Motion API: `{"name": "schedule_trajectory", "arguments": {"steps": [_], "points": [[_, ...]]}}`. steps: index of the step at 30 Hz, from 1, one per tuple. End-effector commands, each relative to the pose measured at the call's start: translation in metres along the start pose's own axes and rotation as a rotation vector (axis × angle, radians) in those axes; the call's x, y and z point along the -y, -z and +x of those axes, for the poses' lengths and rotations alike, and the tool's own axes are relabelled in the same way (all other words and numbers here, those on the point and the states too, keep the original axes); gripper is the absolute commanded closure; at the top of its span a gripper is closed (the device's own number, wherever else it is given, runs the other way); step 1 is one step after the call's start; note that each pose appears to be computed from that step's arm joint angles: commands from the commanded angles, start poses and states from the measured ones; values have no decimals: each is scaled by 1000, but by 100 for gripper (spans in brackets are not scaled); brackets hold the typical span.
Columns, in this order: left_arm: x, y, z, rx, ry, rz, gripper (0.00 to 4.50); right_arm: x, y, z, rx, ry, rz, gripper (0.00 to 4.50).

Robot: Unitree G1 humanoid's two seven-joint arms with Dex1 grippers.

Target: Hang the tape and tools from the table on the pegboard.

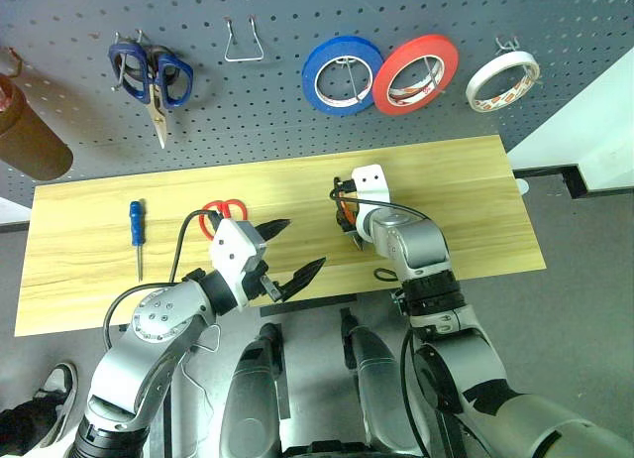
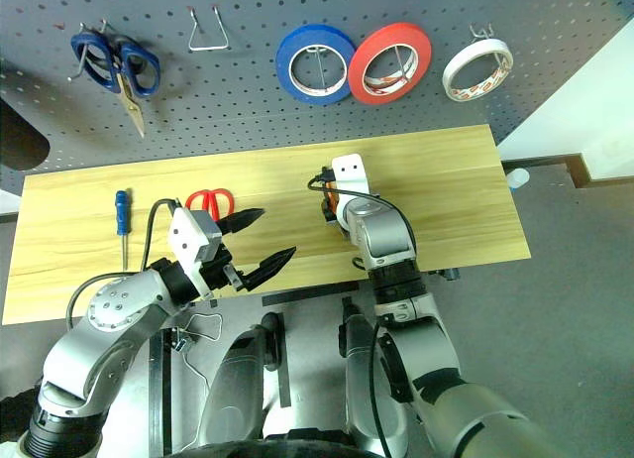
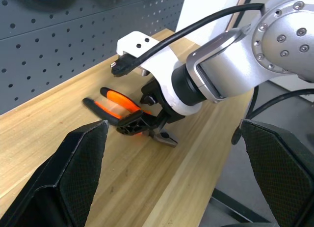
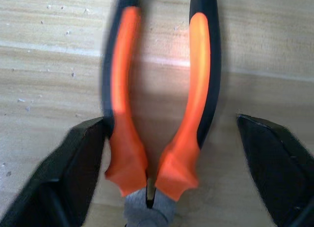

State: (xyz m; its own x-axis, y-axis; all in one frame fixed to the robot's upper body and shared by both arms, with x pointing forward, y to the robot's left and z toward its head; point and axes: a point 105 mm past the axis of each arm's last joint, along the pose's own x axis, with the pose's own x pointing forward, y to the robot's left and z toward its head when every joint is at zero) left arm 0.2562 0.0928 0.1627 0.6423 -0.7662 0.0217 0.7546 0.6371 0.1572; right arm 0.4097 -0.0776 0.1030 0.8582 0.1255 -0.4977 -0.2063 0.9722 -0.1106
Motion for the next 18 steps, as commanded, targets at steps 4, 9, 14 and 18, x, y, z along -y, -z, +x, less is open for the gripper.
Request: {"name": "schedule_trajectory", "arguments": {"steps": [4,9,14,18], "points": [[8,-9,-3,36,14,8,0,2,7,2,-26,6,-20,189],[7,-9,-2,36,11,10,0,0,7,2,-23,0,-27,189],[4,-9,0,42,16,20,0,-3,-7,-9,72,-56,-26,189],[-3,-9,4,50,21,37,0,-1,-22,-30,170,-91,-41,189]]}}
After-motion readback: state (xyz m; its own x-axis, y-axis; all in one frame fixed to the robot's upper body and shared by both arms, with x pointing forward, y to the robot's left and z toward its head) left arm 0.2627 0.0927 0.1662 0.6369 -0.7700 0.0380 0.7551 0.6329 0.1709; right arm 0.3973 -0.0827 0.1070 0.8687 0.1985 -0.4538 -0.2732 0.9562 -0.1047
